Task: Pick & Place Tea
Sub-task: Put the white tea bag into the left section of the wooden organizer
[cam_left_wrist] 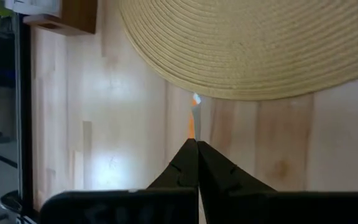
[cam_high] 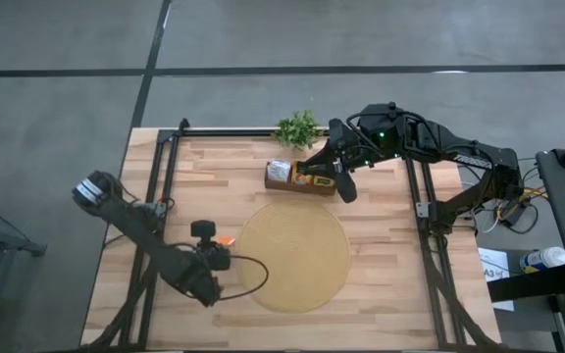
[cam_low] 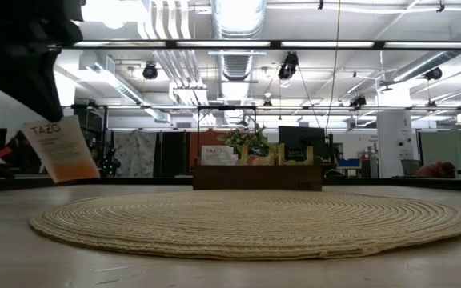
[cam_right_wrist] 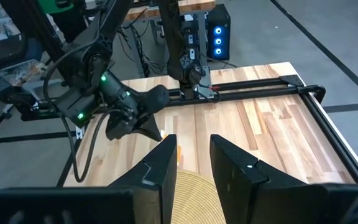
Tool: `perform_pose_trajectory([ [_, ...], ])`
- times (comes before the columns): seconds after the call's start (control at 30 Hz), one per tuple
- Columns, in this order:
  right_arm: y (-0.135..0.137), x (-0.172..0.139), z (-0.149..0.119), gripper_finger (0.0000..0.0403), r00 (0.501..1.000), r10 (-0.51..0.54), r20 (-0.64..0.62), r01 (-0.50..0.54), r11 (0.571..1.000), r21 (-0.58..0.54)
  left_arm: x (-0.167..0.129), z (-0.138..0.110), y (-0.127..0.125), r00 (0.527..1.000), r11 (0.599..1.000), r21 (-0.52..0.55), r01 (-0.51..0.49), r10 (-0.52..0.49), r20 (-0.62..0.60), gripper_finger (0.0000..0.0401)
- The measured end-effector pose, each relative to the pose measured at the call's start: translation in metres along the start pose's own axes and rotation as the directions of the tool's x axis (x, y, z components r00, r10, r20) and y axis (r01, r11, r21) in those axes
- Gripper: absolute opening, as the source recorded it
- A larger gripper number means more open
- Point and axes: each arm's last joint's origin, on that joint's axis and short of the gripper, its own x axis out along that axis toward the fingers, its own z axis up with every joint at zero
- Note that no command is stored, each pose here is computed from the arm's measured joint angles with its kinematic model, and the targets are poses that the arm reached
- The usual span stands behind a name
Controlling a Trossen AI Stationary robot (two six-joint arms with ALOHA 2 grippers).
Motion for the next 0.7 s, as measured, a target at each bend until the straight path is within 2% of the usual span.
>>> perform_pose_trajectory([
  [0.4, 0.000, 0.000, 0.000, 0.0095, 1.000, 0.000, 0.000, 0.000, 1.000, -0.022, -0.004, 0.012, 0.047, 0.998, 0.997, -0.070, -0.036, 0.040, 0.057, 0.0000],
  [0.7, 0.001, -0.010, 0.002, 0.0084, 0.999, -0.028, 0.020, 0.030, 0.994, -0.105, -0.002, 0.022, 0.090, 0.994, 0.994, -0.101, -0.037, 0.047, 0.097, 0.0000],
])
